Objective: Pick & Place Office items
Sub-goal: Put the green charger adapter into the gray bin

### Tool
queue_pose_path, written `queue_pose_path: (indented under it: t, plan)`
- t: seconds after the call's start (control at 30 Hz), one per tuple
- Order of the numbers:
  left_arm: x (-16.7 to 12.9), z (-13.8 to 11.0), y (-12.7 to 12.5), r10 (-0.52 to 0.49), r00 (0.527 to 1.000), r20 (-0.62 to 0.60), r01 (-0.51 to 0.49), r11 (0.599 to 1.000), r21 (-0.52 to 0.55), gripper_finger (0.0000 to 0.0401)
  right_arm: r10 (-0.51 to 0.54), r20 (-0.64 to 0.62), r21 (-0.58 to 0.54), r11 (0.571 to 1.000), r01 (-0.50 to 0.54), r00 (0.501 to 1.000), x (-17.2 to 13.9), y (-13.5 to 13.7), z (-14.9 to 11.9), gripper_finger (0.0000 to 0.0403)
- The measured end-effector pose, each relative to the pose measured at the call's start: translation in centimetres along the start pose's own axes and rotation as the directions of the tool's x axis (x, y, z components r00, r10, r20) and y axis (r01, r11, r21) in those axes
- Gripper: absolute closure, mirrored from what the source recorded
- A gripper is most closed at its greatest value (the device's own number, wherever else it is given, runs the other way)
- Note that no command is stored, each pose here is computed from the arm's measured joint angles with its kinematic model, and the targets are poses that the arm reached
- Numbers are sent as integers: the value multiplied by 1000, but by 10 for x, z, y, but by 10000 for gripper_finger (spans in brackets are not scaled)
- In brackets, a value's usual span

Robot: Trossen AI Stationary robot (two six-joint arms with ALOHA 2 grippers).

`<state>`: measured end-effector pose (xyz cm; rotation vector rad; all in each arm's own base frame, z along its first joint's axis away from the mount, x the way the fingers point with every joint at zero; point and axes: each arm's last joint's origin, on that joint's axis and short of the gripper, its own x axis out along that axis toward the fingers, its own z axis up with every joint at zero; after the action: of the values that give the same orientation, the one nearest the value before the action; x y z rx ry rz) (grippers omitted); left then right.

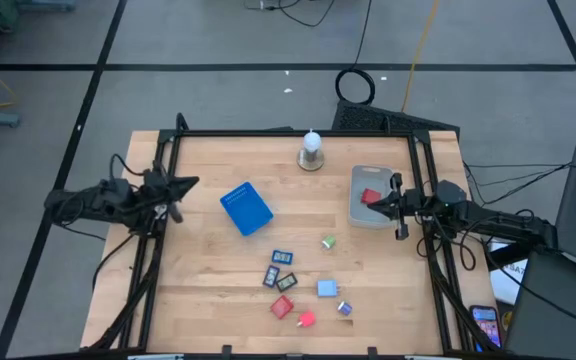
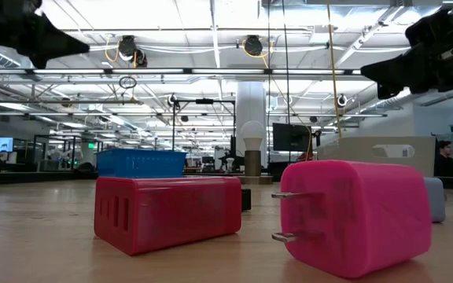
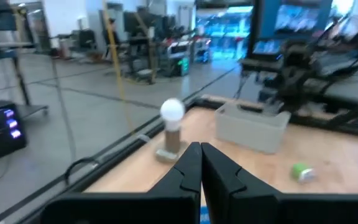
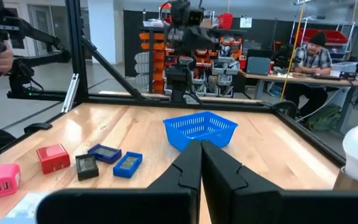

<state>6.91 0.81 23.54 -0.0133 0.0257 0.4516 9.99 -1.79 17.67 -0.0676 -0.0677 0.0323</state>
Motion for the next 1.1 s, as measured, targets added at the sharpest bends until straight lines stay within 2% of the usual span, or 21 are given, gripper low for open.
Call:
queue_pose_path:
  t: [0.33, 0.67, 0.9, 1.1]
  plan:
    - [18, -8, 7, 89, 996, 4, -89, 996, -14, 400, 30, 12, -5, 1000, -30, 999, 0, 1, 1, 399]
    - [12, -5, 9, -96, 994, 47, 97, 995, -12, 400, 51, 13, -31, 998, -51, 999, 0, 1, 1, 399]
    - [13, -11, 8, -115, 993, -10, 115, 993, -22, 385, 51, 0, -19, 999, -51, 999, 1, 1, 0, 399]
    - [13, -11, 8, -116, 993, -11, 115, 992, -48, 385, 46, -3, -11, 999, -46, 999, 3, 0, 0, 399]
